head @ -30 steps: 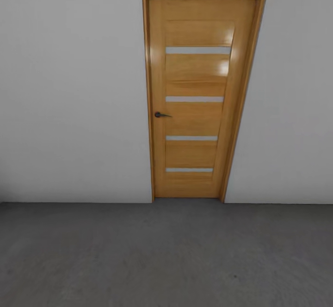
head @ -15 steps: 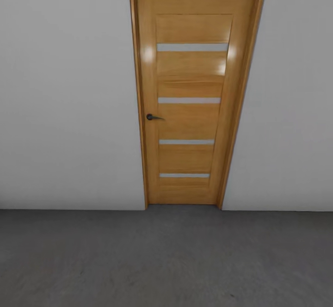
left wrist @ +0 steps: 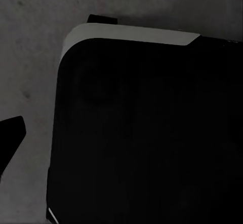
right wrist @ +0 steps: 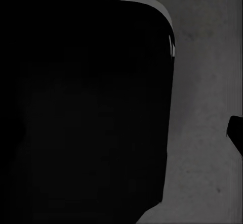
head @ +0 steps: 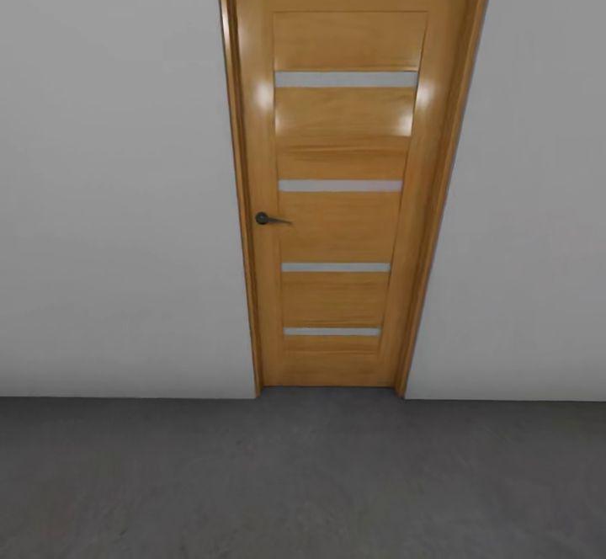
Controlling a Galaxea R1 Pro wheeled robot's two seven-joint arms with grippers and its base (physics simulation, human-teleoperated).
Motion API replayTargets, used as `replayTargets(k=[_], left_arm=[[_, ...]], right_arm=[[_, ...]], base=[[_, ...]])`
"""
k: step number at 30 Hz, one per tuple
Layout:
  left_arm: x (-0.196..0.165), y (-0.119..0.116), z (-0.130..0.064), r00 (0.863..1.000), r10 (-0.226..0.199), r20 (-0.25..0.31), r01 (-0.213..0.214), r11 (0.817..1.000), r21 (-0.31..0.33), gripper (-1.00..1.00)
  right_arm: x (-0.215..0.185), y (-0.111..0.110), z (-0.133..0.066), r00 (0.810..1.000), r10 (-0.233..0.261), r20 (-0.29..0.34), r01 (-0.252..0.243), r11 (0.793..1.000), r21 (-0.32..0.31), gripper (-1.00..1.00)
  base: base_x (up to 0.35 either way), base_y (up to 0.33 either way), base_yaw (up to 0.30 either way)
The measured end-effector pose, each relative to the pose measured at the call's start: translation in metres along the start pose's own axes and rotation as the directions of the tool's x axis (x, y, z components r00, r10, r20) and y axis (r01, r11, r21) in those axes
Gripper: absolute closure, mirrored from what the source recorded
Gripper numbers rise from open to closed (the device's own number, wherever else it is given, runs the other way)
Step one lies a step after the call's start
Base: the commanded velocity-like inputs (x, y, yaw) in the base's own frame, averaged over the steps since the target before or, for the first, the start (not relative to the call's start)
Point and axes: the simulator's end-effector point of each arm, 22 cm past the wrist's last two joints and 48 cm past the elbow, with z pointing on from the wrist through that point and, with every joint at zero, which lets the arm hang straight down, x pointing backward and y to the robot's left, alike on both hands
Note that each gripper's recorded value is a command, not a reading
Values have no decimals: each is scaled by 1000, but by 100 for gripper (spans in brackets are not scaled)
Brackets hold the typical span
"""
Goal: Move the two storage containers from the living room to the garage. In the garage, place one container on the floor and stack the other container on top of it (either order is fine).
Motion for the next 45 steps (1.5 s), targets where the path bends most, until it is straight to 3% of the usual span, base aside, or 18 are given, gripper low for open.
replayTargets(k=[17,45], left_arm=[[1,-1,0,1000,1,-2,-1,1000,1,-100],[0,-1,0,1000,3,-2,-3,1000,1,-100]], right_arm=[[0,-1,0,1000,2,0,-2,1000,1,-100],[0,-2,0,1000,2,-1,-2,1000,3,-100]], base=[[326,-14,0],[325,-128,0]])
